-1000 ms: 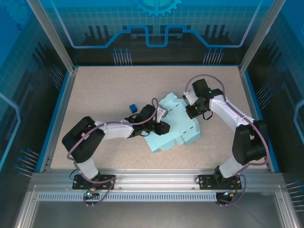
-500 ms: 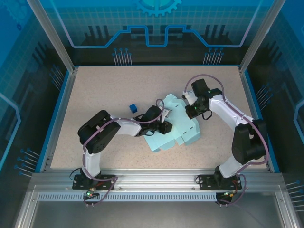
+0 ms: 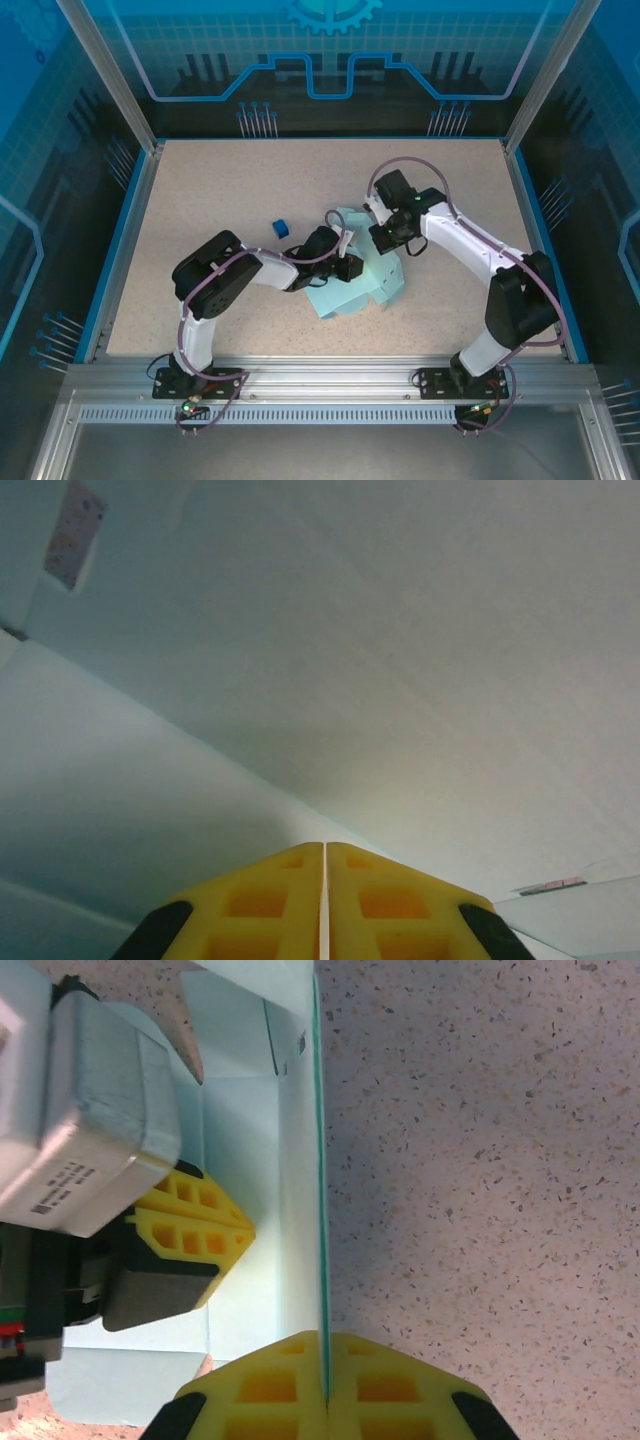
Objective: Fold the paper box
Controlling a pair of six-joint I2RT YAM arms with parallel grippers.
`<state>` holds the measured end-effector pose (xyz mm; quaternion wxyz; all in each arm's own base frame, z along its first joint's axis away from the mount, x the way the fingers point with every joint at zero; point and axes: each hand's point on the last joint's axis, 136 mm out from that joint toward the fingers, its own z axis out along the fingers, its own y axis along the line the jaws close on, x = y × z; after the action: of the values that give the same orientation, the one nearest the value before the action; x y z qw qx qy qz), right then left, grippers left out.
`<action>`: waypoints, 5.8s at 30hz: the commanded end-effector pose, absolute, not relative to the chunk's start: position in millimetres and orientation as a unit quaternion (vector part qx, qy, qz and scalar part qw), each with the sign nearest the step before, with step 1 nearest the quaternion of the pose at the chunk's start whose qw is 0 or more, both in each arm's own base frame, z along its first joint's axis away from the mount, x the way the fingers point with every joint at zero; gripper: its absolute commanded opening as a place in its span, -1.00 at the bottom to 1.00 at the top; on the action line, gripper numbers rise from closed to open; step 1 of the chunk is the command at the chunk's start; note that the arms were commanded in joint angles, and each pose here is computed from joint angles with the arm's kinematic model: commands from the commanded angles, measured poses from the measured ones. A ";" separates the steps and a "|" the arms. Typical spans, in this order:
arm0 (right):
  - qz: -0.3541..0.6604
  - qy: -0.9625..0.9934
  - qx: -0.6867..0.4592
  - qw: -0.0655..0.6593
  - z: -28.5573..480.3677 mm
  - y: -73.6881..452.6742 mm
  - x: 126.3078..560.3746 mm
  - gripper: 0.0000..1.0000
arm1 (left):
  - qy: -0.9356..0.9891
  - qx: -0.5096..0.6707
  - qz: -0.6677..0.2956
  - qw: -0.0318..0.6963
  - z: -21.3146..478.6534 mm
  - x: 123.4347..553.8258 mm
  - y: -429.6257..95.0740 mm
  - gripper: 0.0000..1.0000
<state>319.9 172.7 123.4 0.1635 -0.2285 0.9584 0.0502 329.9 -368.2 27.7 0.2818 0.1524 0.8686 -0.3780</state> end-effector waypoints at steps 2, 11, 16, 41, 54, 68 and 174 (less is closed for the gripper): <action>0.059 0.959 -0.213 0.177 119.5 202.2 322.2 -1.00 | 0.873 0.140 -0.377 0.276 10.5 323.9 -364.3 -0.79; 0.046 0.960 -0.198 0.193 113.7 217.6 314.5 -1.00 | 0.867 0.121 -0.374 0.306 13.8 324.0 -351.5 -0.79; 0.042 0.960 -0.194 0.197 108.9 220.6 310.9 -1.00 | 0.866 0.116 -0.371 0.314 14.4 325.0 -348.3 -0.78; -0.060 0.915 -0.308 0.252 149.3 177.9 339.2 -1.00 | 0.839 0.102 -0.388 0.368 82.1 322.3 -332.9 -0.05; -0.179 0.855 -0.388 0.296 146.8 162.7 355.8 -1.00 | 0.847 0.005 -0.347 0.403 120.6 348.1 -236.3 0.03; -0.300 0.782 -0.429 0.338 135.4 165.1 371.7 -1.00 | 0.848 -0.023 -0.334 0.412 144.8 370.2 -205.3 0.08; -0.020 0.885 -0.353 0.304 160.9 158.1 335.6 -1.00 | 0.811 0.261 -0.352 0.388 125.3 350.0 -325.0 0.21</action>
<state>330.8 157.1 154.5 0.3016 -0.3663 0.8797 -0.0324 358.5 -314.5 103.4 0.3716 0.2497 0.8361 -0.3169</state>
